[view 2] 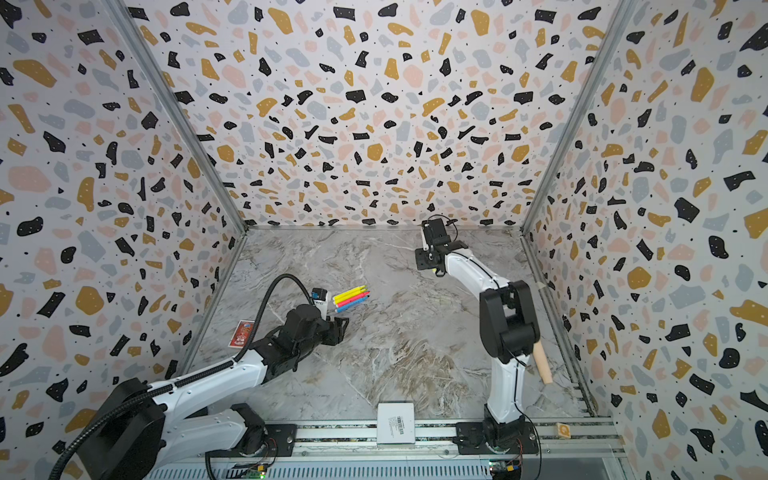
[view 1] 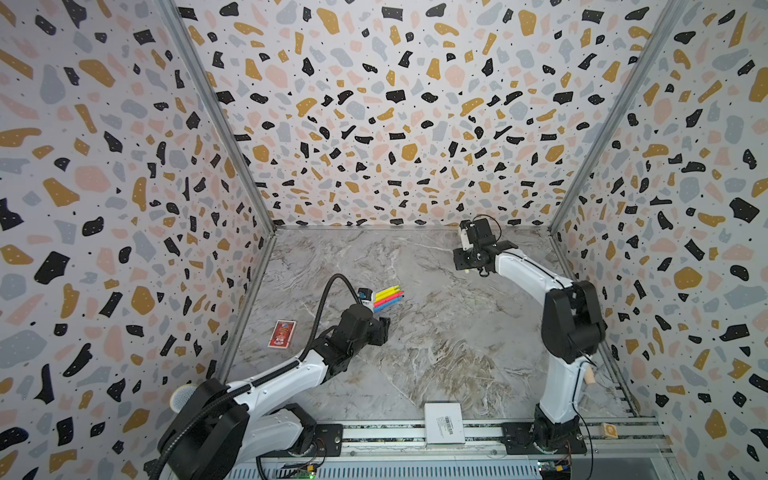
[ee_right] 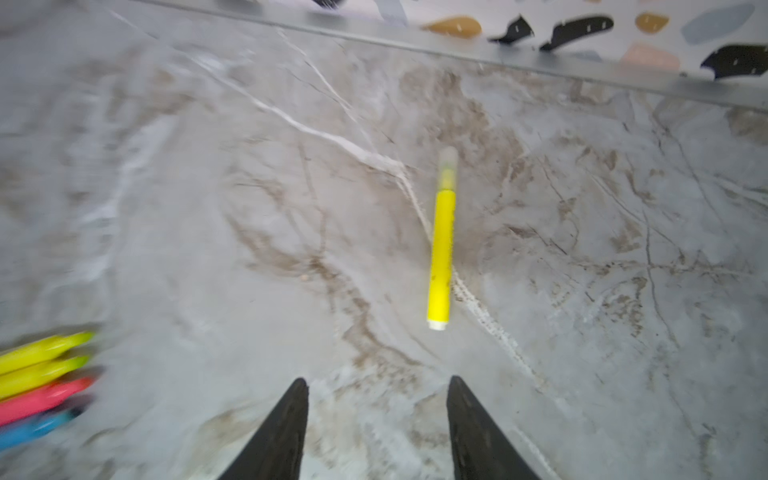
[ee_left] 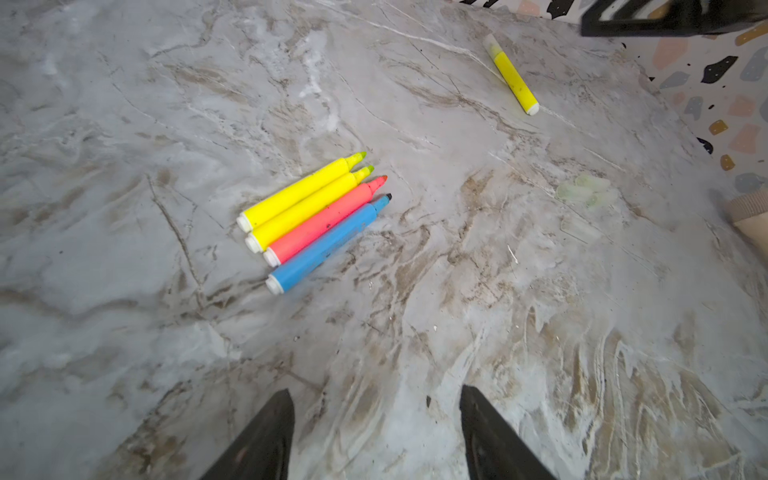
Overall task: Insert the pens into the pen caps
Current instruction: 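Lower the left gripper over the blue pen while the right gripper returns toward center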
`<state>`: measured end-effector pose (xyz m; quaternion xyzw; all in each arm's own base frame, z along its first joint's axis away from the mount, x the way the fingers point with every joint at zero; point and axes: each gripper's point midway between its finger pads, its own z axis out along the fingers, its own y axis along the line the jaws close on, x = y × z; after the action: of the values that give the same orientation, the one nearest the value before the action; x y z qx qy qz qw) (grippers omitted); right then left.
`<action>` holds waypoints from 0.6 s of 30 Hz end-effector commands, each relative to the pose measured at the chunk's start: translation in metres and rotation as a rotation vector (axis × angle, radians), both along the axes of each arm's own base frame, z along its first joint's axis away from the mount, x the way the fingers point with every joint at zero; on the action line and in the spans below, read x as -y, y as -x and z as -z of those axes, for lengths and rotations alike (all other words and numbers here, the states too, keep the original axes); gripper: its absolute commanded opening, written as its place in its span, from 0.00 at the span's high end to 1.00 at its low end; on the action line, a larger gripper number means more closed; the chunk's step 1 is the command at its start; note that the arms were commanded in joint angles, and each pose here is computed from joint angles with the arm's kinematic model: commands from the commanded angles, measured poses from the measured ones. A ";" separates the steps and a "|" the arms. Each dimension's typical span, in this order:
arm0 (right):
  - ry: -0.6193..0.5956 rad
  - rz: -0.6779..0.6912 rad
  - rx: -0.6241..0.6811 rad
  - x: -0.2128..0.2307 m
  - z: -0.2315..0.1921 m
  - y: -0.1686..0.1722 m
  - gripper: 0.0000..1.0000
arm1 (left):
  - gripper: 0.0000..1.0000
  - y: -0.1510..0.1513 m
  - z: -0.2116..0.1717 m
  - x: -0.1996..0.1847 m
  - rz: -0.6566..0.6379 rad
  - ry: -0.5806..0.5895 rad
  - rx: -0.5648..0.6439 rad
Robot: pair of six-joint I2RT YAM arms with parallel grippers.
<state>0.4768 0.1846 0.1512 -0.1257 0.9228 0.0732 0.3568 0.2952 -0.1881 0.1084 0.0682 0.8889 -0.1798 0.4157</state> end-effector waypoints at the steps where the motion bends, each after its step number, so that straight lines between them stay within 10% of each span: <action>1: -0.171 -0.155 0.070 -0.028 -0.029 0.040 0.40 | 0.36 -0.020 -0.010 0.007 0.041 -0.022 0.017; 18: -0.451 -0.324 0.116 -0.018 -0.015 0.188 0.31 | 0.40 -0.069 0.044 0.021 0.115 -0.157 -0.125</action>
<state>0.2924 0.1993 0.1547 -0.1928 0.8450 0.3040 0.3954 0.3554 -0.2055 0.0571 0.1252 0.9243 -0.1376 0.3334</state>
